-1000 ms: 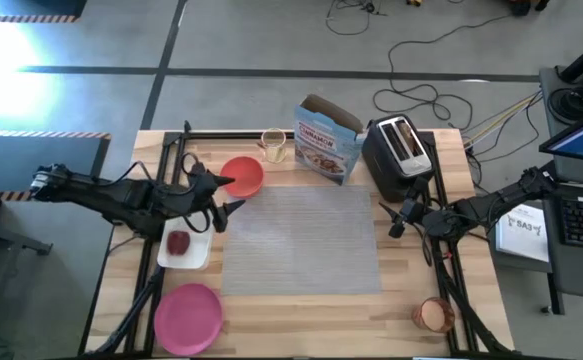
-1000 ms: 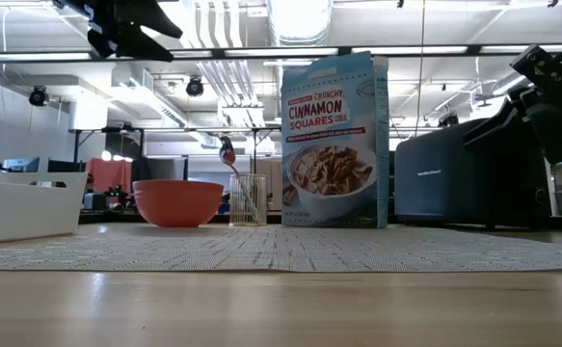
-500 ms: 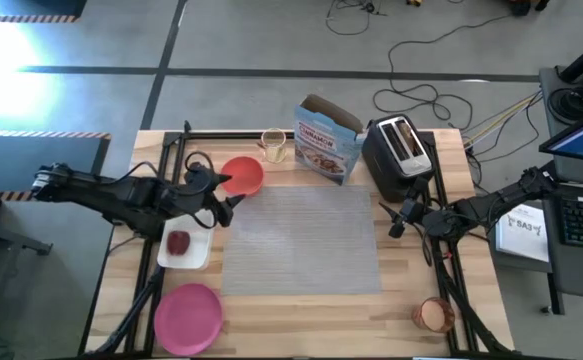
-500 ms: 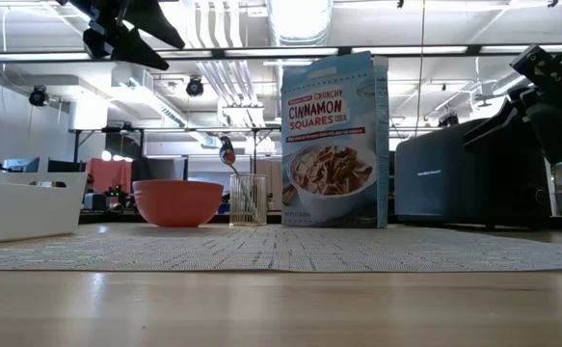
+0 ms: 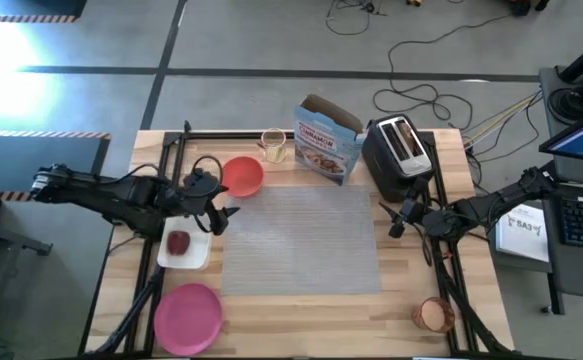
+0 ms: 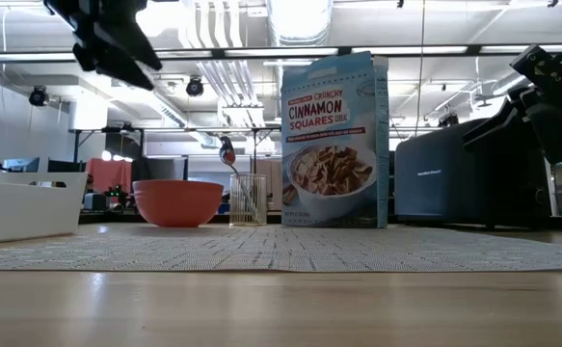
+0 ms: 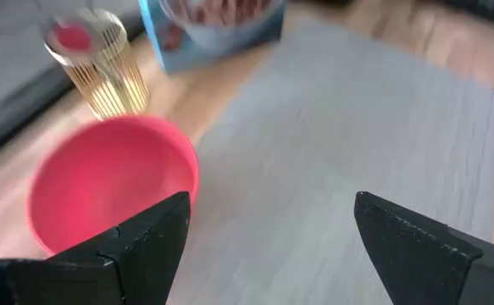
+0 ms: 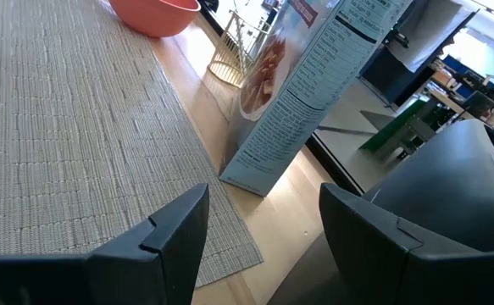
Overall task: Arrange a breakfast setting
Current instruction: Put the orange bowl on the grey table mat
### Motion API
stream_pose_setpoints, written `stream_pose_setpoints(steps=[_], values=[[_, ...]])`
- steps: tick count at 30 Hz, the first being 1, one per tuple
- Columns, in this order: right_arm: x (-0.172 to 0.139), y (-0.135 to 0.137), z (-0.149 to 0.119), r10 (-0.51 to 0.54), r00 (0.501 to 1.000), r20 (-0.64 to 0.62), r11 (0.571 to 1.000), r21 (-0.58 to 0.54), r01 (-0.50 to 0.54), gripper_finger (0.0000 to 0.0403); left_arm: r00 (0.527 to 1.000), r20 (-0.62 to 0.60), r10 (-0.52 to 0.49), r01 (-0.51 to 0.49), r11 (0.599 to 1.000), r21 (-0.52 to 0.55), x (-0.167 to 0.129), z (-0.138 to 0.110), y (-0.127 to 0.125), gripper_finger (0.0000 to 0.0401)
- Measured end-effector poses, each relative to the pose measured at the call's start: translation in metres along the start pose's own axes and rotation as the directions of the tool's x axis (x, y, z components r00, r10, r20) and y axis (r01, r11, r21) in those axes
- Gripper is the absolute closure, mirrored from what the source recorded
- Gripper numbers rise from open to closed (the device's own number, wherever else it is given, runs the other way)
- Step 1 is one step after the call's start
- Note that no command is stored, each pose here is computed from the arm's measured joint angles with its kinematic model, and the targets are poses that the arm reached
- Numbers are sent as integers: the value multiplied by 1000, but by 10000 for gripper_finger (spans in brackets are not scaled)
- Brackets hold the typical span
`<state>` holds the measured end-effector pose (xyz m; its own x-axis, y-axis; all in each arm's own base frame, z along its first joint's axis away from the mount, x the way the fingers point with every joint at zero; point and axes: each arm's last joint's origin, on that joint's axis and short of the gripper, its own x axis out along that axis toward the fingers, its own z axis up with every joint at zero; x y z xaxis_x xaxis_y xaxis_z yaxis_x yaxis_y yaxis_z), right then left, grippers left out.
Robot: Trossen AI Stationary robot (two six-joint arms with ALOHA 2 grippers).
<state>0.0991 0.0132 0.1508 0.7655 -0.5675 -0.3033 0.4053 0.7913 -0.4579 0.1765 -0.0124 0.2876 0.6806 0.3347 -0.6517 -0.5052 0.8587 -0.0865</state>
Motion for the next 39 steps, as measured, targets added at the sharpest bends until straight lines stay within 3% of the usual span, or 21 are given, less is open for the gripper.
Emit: stream_pose_setpoints(steps=[11, 20, 28, 39], values=[[0, 0, 0, 0, 1000, 0, 1000, 0, 0, 188, 972, -214, -95, 111, 992, 60, 33, 8, 24, 85], [0, 0, 0, 0, 1000, 0, 1000, 0, 0, 188, 932, -353, -84, 216, 911, 353, 68, 5, 30, 85], [0, 0, 0, 0, 1000, 0, 1000, 0, 0, 188, 925, -375, 70, 125, 874, 470, 88, 2, 32, 85], [0, 0, 0, 0, 1000, 0, 1000, 0, 0, 188, 896, -420, 143, 41, 916, 400, 121, 1, 51, 86]])
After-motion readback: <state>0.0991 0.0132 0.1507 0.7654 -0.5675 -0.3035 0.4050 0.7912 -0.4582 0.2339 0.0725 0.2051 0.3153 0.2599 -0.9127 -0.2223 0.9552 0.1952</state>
